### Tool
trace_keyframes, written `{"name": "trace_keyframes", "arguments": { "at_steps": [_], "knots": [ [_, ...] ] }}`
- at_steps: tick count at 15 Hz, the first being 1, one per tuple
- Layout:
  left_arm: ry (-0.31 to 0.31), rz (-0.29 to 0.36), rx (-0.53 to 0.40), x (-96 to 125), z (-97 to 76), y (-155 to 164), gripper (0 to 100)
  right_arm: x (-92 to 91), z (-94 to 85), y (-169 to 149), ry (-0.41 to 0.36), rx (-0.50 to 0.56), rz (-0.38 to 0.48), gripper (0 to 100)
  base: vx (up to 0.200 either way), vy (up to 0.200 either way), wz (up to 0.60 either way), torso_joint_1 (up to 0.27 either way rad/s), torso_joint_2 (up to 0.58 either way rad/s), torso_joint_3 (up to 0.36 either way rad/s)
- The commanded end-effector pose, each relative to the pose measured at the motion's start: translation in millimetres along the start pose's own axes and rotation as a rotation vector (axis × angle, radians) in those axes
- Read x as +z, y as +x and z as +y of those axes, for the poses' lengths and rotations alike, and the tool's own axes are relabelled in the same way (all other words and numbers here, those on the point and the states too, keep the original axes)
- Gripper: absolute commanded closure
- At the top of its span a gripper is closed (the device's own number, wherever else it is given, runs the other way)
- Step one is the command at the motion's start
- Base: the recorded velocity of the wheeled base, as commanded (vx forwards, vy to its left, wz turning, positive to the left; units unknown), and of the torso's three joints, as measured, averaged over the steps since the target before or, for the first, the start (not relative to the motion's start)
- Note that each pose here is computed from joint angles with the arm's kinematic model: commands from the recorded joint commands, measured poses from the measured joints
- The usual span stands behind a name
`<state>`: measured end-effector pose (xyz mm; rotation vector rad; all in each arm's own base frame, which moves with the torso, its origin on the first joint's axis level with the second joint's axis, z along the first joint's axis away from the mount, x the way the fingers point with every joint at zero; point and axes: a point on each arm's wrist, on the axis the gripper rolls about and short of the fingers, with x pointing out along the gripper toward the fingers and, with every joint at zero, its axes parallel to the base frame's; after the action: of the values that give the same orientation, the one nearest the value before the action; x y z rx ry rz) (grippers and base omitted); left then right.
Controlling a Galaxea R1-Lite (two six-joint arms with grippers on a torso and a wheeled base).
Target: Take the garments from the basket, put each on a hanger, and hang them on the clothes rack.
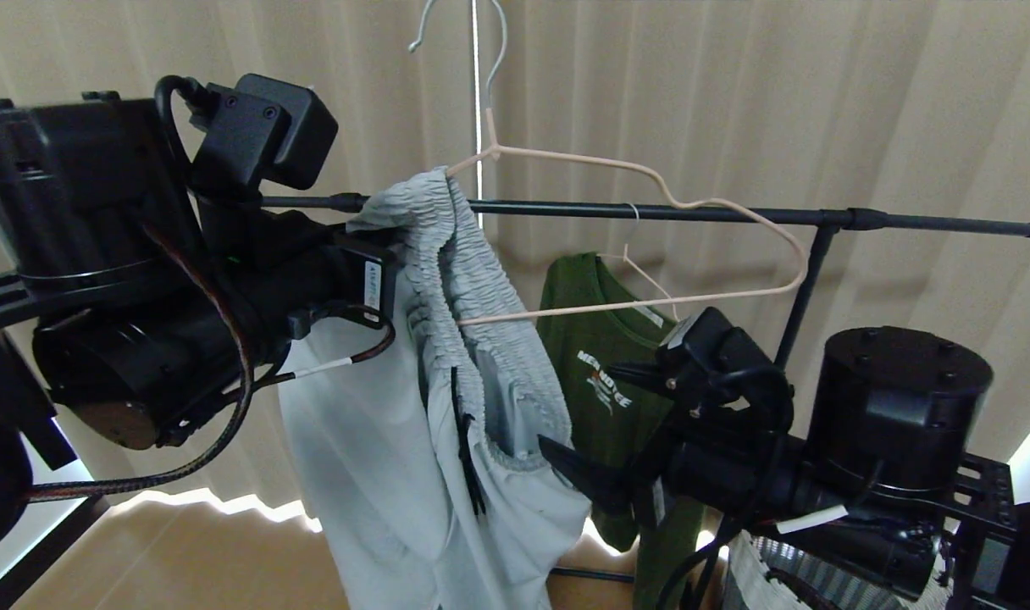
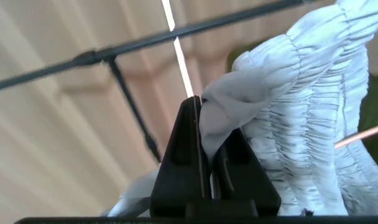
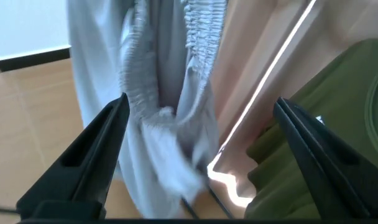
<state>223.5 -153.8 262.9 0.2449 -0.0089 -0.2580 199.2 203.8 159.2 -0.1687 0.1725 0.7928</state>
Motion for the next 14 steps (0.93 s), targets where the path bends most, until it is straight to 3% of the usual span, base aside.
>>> {"name": "trace_keyframes", "arguments": {
  "at_steps": [1, 4, 5, 8, 14],
  "knots": [
    [-0.001, -0.007, -0.012, 1, -2.6, -2, 100, -10.6, 1.4, 14, -0.001, 0.000, 0.043, 0, 0.000, 0.000, 0.00, 0.000, 0.00, 0.000],
    [-0.006, -0.020, -0.015, 3, -3.1, -5, 100, -14.4, -1.2, 19, 0.001, -0.035, 0.059, 0, 0.000, 0.000, 0.00, 0.000, 0.00, 0.000],
    [-0.010, -0.029, -0.013, 4, -2.7, -5, 100, -14.8, -1.2, 19, 0.001, -0.036, 0.061, 100, 0.000, 0.000, 0.00, 0.000, 0.00, 0.000],
    [-0.020, -0.060, -0.015, 8, -3.9, -6, 100, -18.3, -4.1, 21, 0.003, -0.046, 0.074, 100, 0.000, 0.000, 0.00, 0.000, 0.00, 0.000],
    [-0.010, -0.063, -0.019, 8, -4.7, -8, 100, -22.6, -11.0, 21, 0.008, -0.080, 0.091, 100, 0.000, 0.000, 0.00, 0.000, 0.00, 0.000]
  ]
}}
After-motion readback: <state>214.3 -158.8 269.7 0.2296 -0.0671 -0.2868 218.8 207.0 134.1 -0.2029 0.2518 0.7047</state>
